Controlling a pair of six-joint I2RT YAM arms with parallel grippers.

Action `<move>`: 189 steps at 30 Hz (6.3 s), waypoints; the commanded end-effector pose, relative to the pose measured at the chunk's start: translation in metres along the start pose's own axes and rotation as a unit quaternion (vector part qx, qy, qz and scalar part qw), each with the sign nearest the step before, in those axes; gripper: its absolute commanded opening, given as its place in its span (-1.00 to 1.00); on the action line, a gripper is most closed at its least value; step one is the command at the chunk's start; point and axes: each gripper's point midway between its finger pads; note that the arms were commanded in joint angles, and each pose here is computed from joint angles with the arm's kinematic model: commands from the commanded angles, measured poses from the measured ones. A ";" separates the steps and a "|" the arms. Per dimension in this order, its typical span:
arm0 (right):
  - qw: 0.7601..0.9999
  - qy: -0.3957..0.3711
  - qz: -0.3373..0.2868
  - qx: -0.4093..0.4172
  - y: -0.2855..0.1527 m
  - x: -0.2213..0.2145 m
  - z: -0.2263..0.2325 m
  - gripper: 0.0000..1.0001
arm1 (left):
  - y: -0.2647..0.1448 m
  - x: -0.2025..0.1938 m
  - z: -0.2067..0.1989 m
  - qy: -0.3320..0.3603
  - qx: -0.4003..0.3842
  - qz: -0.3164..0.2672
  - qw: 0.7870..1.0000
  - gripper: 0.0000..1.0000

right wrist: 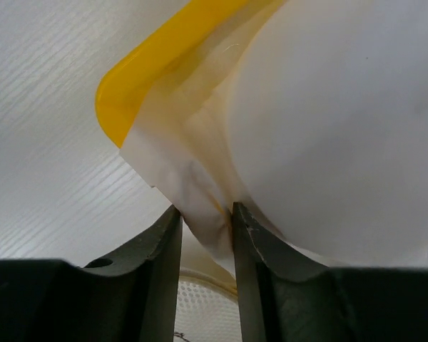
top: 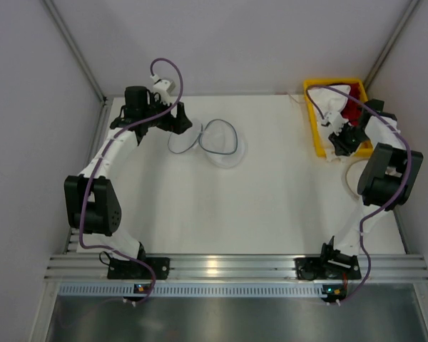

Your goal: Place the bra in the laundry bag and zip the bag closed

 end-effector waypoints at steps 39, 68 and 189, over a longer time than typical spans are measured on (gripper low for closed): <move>0.974 0.002 -0.220 -0.060 -0.183 0.151 0.030 -1.00 | -0.014 0.025 -0.007 0.038 -0.006 -0.030 0.999 0.93; 0.903 0.058 -0.321 0.281 -0.043 0.356 0.319 -0.41 | -0.068 -0.027 -0.037 -0.003 -0.007 0.008 1.000 0.95; 0.929 0.342 -0.043 0.137 0.002 0.115 0.225 0.24 | -0.039 -0.225 -0.066 -0.317 -0.074 0.337 0.884 -1.00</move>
Point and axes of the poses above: each gripper's point midway between its finger pads, its own y axis out along the fingers, its own z axis along the line the jaws close on, x = y × z, and after that the axes turned 3 degrees about -y, right-handed
